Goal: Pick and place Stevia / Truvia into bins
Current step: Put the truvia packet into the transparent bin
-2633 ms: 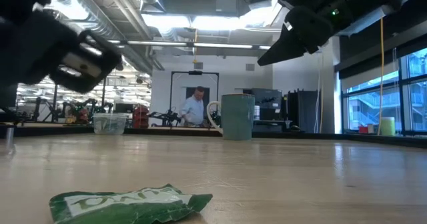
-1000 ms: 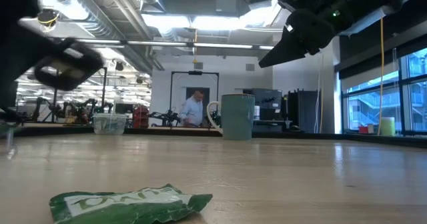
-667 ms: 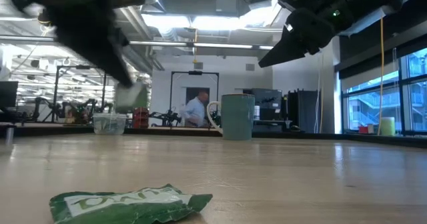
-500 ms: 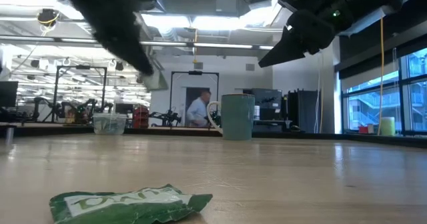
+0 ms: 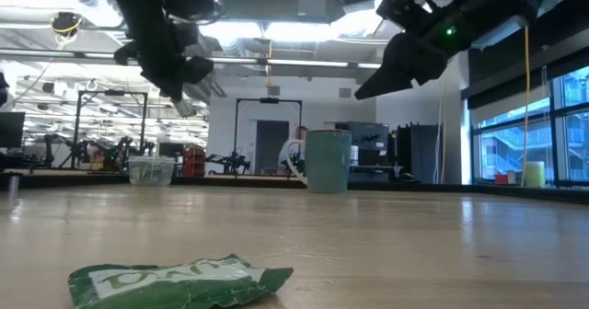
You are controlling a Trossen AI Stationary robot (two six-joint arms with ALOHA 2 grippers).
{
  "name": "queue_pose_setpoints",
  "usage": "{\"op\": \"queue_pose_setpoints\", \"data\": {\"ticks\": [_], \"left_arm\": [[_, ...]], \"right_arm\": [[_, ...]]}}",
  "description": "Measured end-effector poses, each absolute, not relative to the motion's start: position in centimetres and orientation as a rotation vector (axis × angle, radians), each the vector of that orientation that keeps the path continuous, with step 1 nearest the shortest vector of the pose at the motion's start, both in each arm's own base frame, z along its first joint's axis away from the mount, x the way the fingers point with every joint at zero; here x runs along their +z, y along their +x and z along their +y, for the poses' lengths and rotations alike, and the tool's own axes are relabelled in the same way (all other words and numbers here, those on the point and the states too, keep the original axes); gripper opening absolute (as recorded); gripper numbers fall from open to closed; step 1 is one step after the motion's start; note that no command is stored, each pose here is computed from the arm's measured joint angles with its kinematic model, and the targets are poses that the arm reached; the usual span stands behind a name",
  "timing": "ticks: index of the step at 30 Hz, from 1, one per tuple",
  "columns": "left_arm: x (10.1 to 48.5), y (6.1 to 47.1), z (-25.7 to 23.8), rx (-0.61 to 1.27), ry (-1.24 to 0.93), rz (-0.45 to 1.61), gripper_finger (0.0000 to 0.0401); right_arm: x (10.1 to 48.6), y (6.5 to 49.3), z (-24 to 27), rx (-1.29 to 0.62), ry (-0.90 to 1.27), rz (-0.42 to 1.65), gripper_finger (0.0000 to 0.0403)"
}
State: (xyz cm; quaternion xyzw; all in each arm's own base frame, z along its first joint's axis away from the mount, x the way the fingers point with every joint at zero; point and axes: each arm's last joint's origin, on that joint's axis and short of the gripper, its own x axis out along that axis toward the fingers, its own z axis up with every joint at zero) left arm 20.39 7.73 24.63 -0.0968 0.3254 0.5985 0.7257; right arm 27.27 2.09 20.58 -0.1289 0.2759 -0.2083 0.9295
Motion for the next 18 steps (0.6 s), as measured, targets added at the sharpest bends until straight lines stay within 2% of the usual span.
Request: {"op": "queue_pose_setpoints", "data": {"ticks": [7, 18], "left_arm": [[24.0, 18.9, 11.7, 1.501, -0.254, 0.761, 0.0004], [21.5, 17.9, 15.7, 1.629, -0.334, 0.882, 0.0004]], "right_arm": [[20.2, 27.4, 1.3, -0.453, -0.262, 0.584, 0.0079], [19.2, 27.8, 0.9, -0.464, -0.271, 0.624, 0.0079]]}}
